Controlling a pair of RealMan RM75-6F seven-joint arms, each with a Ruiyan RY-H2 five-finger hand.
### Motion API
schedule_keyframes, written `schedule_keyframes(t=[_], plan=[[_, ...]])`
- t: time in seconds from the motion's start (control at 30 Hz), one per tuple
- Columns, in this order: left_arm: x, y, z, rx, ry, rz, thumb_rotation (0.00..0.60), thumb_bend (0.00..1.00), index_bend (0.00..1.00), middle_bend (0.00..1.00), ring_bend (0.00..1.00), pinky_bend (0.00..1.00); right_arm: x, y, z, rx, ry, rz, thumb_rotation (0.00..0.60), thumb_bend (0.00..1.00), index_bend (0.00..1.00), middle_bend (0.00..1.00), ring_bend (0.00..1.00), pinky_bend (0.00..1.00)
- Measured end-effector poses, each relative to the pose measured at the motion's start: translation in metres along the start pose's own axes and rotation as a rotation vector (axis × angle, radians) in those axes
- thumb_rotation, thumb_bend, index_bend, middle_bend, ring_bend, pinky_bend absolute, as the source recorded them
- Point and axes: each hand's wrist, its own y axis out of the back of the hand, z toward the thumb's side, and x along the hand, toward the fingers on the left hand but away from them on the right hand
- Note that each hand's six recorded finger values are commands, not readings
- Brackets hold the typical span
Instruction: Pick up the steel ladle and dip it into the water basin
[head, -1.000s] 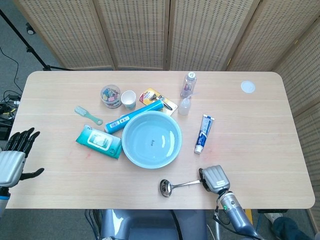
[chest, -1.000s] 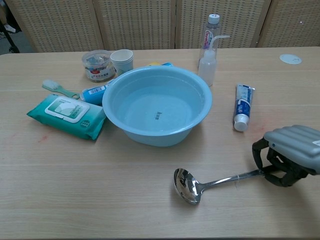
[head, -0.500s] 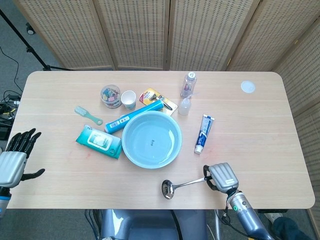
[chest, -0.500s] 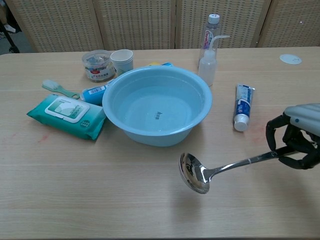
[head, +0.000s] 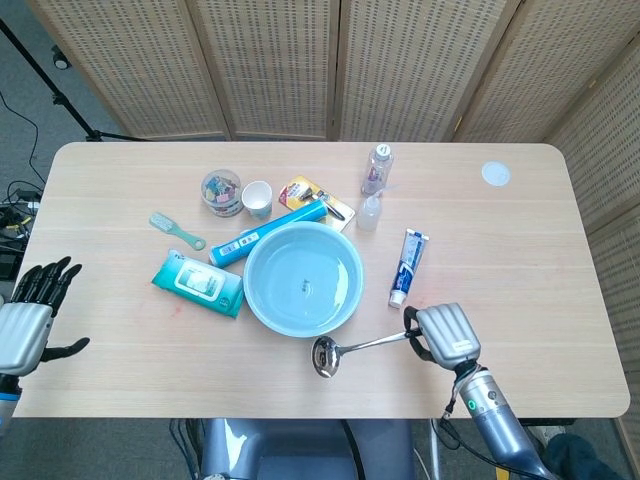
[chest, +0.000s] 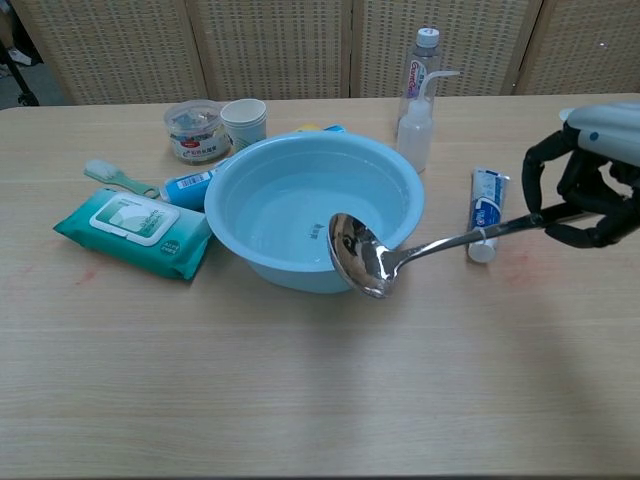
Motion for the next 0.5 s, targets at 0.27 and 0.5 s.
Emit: schedule_keyframes(t=[0.27,0.5], plan=[[-0.001,0.001,-0.001,-0.005,-0.002,0.000,0.600,0.00,0.00,0.00,0.00,0.00,-0.036,0.035,0.028,0.158,-0.044,-0.080,0.600,1.00,0.80,0.83,0.75,0.98],[0.001,0.001,-0.002,-0.009,0.001,-0.005,0.600,0.00,0.00,0.00,0.00,0.00,-0.080,0.062,0.065,0.236,-0.130,-0.119,0.600,1.00,0.81,0.83,0.75,0.98]])
